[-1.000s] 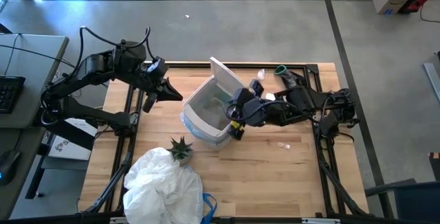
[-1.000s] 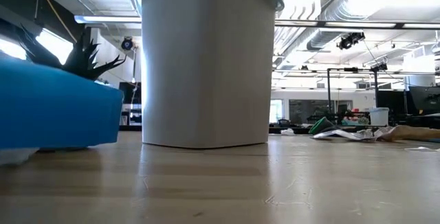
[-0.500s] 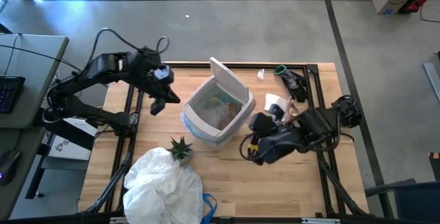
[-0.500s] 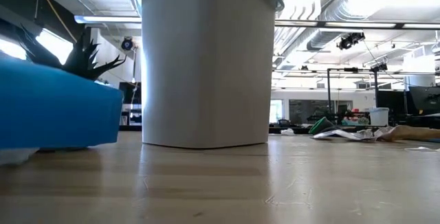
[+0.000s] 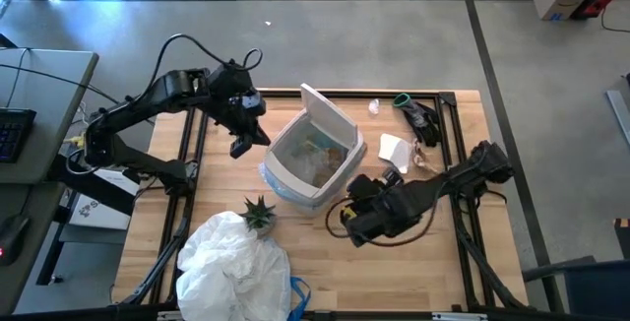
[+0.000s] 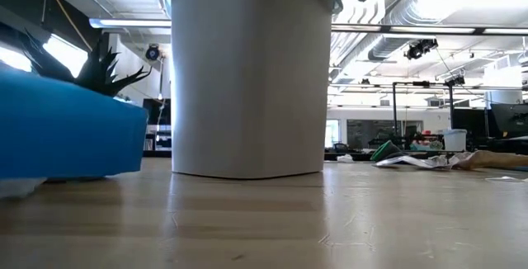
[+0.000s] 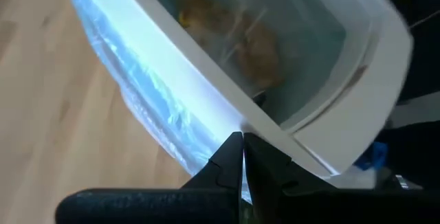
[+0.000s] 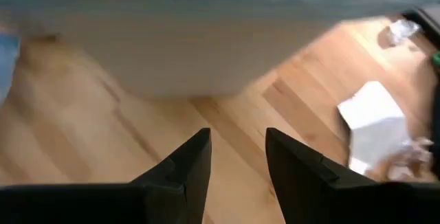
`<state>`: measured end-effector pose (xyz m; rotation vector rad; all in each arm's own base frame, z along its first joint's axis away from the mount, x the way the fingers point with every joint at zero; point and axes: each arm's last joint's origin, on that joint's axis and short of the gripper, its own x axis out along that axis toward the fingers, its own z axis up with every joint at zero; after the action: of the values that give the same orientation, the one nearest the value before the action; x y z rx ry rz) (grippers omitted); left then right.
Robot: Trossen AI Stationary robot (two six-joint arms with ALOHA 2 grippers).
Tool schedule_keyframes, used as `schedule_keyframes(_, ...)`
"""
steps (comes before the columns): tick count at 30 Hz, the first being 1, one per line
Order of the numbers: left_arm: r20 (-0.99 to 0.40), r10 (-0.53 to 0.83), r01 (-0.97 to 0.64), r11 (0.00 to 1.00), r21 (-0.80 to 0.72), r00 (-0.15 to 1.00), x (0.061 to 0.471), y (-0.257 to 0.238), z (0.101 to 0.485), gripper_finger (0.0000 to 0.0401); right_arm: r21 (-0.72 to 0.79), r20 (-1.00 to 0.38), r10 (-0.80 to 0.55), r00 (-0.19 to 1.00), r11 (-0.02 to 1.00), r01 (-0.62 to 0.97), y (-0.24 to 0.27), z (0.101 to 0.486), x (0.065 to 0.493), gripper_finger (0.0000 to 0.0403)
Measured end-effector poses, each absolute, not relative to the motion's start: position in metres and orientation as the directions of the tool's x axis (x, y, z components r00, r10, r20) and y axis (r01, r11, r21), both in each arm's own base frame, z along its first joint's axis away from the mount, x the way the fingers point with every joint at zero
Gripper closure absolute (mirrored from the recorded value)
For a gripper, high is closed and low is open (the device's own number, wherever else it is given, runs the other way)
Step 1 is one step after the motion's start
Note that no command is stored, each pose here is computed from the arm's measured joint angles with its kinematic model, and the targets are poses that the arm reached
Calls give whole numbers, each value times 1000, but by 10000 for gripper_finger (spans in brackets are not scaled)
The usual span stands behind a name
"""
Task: Place trash/remove bag and relplace
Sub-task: Adjust the trash bin, then put the brown napkin into the trash bin
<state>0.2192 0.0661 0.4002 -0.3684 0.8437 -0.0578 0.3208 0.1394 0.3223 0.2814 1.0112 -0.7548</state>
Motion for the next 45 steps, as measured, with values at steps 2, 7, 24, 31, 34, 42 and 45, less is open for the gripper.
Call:
schedule_keyframes(2,-716,-207,-94,930,-356,666,219,68,399,401,-102,-831,-447,330,706,701,135,311,328,277)
schedule_keyframes(7,-725,-211,-101,927,-361,655,220,69,398,401,-91,-812,-470,345,687,721,117,292,343,277)
schedule_keyframes(24,-787,-189,-161,926,-342,587,202,66,397,401,-254,-768,-589,250,640,725,49,274,359,277)
schedule_keyframes(31,-800,-139,-201,930,-309,584,193,71,399,401,-271,-768,-599,226,624,732,34,274,361,277)
schedule_keyframes(34,-790,-125,-208,929,-305,600,187,71,402,401,-258,-780,-583,227,631,732,36,276,359,277)
schedule_keyframes(42,-763,-94,-230,924,-307,640,167,64,413,401,-231,-778,-583,236,614,754,59,299,331,277)
schedule_keyframes(45,-747,-85,-239,918,-316,659,159,61,417,401,-214,-772,-586,247,604,767,66,311,316,277)
